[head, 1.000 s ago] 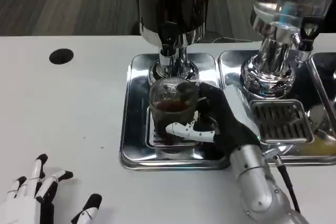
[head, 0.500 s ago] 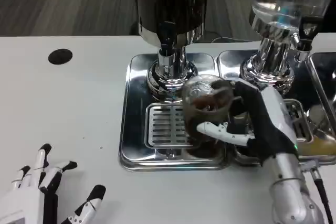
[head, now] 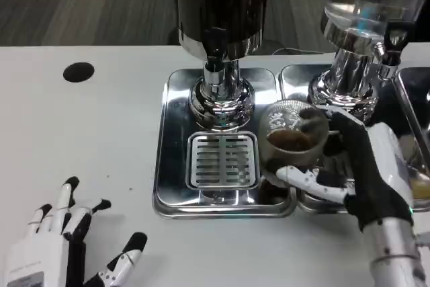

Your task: Grasp the cup under the faucet to collect the drink, then remove the cup.

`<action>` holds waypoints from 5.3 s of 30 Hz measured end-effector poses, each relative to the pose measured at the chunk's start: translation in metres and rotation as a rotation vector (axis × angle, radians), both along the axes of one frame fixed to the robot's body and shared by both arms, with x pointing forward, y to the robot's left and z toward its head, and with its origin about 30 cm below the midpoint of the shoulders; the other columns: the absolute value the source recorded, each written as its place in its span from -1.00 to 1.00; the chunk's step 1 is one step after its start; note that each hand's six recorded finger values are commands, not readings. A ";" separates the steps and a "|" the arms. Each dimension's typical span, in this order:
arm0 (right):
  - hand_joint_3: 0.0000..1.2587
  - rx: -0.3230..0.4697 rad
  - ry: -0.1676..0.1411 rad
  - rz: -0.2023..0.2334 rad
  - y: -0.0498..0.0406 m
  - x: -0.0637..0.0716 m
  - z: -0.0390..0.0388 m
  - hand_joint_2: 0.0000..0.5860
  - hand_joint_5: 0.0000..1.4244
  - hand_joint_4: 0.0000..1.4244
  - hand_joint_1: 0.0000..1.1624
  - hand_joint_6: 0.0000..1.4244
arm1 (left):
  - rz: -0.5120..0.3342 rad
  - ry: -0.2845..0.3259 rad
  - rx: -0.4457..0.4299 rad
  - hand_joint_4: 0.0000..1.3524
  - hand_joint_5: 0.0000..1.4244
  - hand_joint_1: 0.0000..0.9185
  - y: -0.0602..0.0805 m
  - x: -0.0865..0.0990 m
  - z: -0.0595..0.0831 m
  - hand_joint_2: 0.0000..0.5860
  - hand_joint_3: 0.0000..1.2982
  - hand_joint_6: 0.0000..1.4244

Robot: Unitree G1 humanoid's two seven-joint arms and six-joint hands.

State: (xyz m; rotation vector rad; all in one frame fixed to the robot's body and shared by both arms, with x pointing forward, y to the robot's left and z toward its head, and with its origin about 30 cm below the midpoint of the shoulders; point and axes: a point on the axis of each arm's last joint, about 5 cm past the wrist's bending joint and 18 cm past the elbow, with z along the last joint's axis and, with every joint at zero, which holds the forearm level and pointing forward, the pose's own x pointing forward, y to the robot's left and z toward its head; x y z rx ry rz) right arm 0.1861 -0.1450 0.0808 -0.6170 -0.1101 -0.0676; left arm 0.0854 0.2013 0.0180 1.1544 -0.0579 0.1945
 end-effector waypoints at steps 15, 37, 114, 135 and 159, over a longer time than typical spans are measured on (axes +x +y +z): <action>0.09 -0.035 0.018 -0.064 -0.0135 -0.040 -0.0063 -0.31 -0.06 0.10 0.47 -0.20 | -0.035 -0.014 0.001 -0.97 -0.73 -1.00 -0.005 0.007 0.004 -0.33 -0.42 -0.80; 0.09 -0.081 -0.006 -0.048 -0.0076 -0.077 -0.0254 -0.30 -0.07 0.10 0.45 -0.20 | -0.067 -0.003 0.030 -0.97 -0.73 -1.00 -0.010 0.009 0.003 -0.33 -0.42 -0.82; -0.96 0.056 -0.051 0.141 -0.0401 -0.053 -0.0091 -0.39 -1.00 -1.00 -0.81 -0.88 | -0.070 -0.021 0.019 -0.96 -0.71 -1.00 -0.012 0.010 0.006 -0.36 -0.38 -0.82; -0.83 -0.612 -0.033 0.070 -0.0969 -0.023 -0.0079 0.92 -1.00 -1.00 -1.00 -1.00 | -0.124 -0.040 0.030 -1.00 -0.78 -1.00 -0.009 0.008 0.017 -0.43 -0.54 -0.86; -0.94 -0.736 0.026 0.010 -0.1086 -0.058 -0.0574 0.69 -1.00 -1.00 -0.83 -1.00 | -0.204 -0.014 0.149 -1.00 -0.82 -1.00 -0.004 -0.006 0.009 -0.46 -0.68 -0.95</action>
